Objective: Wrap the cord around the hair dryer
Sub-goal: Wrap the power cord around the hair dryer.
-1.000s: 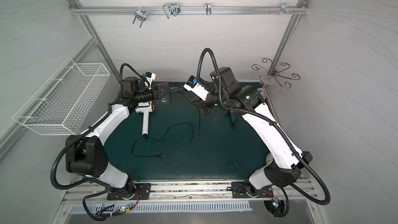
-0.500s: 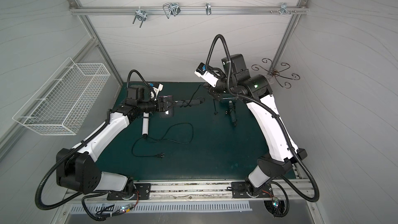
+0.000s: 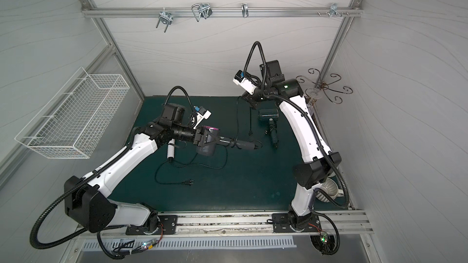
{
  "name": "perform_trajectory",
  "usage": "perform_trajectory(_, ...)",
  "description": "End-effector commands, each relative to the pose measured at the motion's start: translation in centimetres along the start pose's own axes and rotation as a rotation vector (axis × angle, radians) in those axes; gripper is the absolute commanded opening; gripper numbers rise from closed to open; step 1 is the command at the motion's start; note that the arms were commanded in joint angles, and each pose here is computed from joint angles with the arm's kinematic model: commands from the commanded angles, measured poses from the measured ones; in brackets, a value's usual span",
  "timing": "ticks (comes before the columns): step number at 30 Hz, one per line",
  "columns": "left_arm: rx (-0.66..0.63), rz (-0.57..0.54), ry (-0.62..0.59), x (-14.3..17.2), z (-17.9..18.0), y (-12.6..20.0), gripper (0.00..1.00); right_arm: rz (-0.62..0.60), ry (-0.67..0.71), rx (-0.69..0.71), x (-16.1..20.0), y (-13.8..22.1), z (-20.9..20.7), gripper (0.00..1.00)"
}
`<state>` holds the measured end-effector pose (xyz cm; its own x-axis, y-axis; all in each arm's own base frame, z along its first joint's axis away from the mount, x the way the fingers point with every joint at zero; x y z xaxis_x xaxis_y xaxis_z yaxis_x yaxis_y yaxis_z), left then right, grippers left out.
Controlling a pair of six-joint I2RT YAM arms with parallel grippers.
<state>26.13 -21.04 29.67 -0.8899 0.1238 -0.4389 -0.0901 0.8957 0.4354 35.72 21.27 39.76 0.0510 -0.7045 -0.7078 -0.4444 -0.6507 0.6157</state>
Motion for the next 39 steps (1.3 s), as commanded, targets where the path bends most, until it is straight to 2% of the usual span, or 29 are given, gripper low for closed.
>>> perform_trajectory(1, 0.170, -0.025, -0.159, -1.3, -5.5, 2.3, 0.00, -0.076, -0.027, -0.060, 0.3, -1.0, 0.2, 0.00)
perform_trajectory(5, 0.253, -0.039, -0.207, -2.1, -8.0, 3.4, 0.00, -0.097, -0.119, -0.158, 2.5, -2.5, 1.2, 0.00)
perform_trajectory(12, 0.341, -0.114, -0.236, -4.5, -9.8, 5.5, 0.00, -0.249, -0.338, -0.304, 6.2, -3.0, 1.7, 0.00)
perform_trajectory(18, 0.398, -0.177, -0.260, -7.1, -11.2, 6.7, 0.00, -0.273, -0.460, -0.427, 8.2, -5.0, 2.9, 0.00)
perform_trajectory(25, 0.430, -0.271, -0.300, -10.5, -13.1, 8.4, 0.00, -0.319, -0.512, -0.481, 8.8, -5.7, 3.3, 0.00)
perform_trajectory(30, 0.467, -0.322, -0.315, -12.7, -14.1, 9.3, 0.00, -0.313, -0.483, -0.500, 8.4, -6.3, 4.3, 0.00)
perform_trajectory(39, 0.502, -0.355, -0.331, -13.9, -15.0, 9.9, 0.00, -0.317, -0.478, -0.507, 8.1, -8.5, 5.8, 0.00)
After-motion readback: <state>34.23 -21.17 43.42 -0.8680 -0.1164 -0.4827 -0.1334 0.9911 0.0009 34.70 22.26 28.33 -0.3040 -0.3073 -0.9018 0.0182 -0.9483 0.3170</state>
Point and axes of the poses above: each gripper's point midway between its finger pads, its own y axis back along the fingers, its own z axis along the line the jaws close on, x = y × z, the point moved 6 cm from there along y, back along the fingers, and after that the axes turned 13 degrees about y, right-handed, at the moved point
